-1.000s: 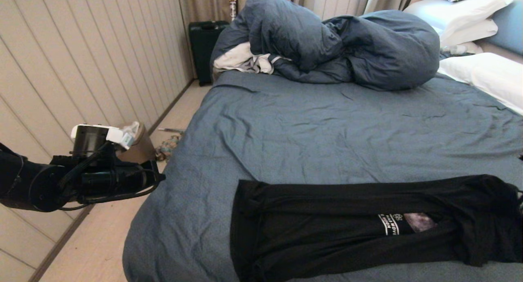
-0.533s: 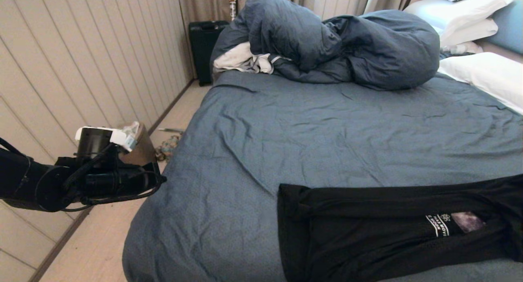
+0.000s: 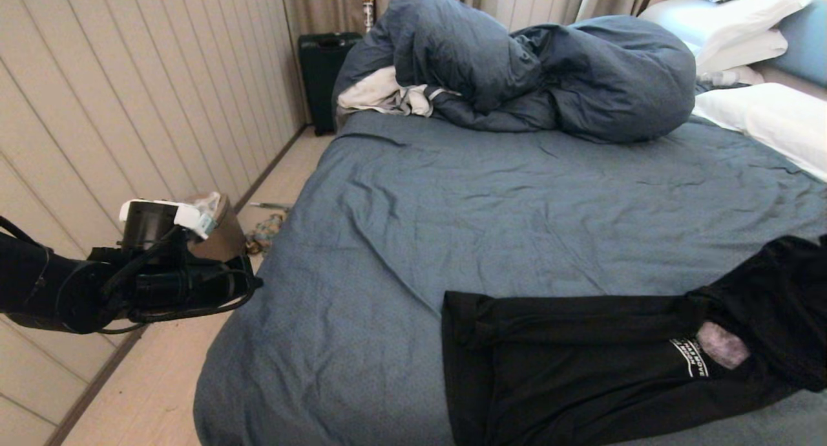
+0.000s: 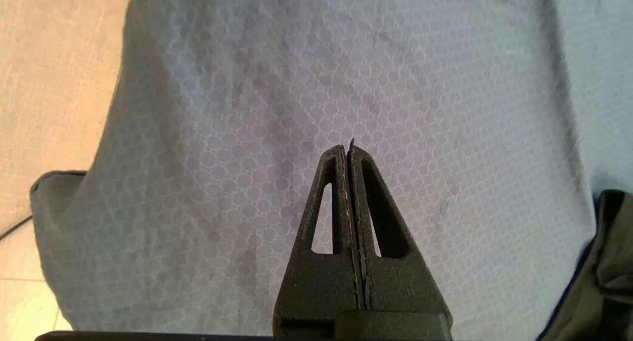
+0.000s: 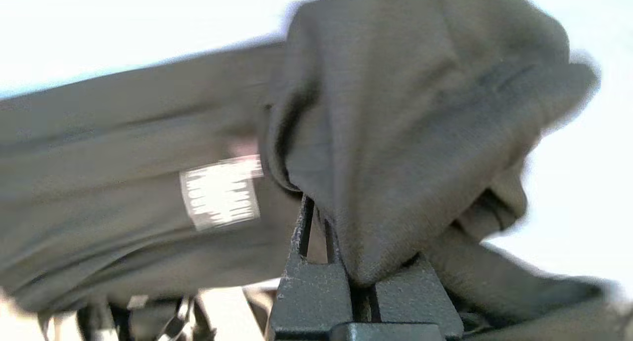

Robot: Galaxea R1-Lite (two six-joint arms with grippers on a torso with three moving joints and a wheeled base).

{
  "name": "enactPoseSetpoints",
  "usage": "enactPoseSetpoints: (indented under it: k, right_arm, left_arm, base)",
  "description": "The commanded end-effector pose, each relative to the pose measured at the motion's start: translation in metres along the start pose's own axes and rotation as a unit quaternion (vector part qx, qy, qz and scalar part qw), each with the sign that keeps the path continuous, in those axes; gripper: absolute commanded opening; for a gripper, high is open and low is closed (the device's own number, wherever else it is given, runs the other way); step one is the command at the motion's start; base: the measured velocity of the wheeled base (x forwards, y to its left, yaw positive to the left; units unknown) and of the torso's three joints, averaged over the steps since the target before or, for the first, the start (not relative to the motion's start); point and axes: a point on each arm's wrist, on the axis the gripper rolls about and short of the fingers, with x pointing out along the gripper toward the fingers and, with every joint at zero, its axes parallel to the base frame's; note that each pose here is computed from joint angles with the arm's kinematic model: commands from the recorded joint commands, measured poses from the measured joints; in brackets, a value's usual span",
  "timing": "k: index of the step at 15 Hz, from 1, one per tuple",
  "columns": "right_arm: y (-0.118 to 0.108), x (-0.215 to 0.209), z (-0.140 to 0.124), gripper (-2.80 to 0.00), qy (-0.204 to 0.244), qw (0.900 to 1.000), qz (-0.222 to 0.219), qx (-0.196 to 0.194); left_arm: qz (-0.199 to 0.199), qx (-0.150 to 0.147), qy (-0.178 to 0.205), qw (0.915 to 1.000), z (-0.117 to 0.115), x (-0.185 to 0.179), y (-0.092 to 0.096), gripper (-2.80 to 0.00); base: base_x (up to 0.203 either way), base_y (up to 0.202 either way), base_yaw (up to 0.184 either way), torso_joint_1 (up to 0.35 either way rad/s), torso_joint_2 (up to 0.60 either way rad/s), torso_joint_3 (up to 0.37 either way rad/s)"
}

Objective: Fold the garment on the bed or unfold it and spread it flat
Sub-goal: Fold the black T-shirt

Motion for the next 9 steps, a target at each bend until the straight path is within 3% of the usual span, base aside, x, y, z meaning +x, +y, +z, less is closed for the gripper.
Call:
enactPoseSetpoints:
  k: [1, 5, 9]
  right_arm:
    - [0.055, -0.032, 0.006, -2.80, -0.031, 0.997, 0.032, -0.066]
    - [0.165, -0.056, -0.006, -2.80, 0.013, 0.974, 0.129, -0.187]
    - [0.241, -0.052, -0.027, -2.80, 0.071, 0.951, 0.142, -0.266]
  left_arm:
    - [-0.003, -0.002, -0.008, 1.0000, 0.003, -0.005, 0.000, -2.80]
    - [-0.005, -0.001, -0.012, 0.9999, 0.004, -0.009, -0.001, -2.80]
    - [-0.006, -0.001, -0.013, 0.9999, 0.004, -0.011, -0.001, -2.80]
  base:
    - [0.000, 0.000, 0.000, 0.000, 0.00, 0.000]
    - [0.000, 0.000, 0.000, 0.000, 0.00, 0.000]
    - [0.000, 0.000, 0.000, 0.000, 0.00, 0.000]
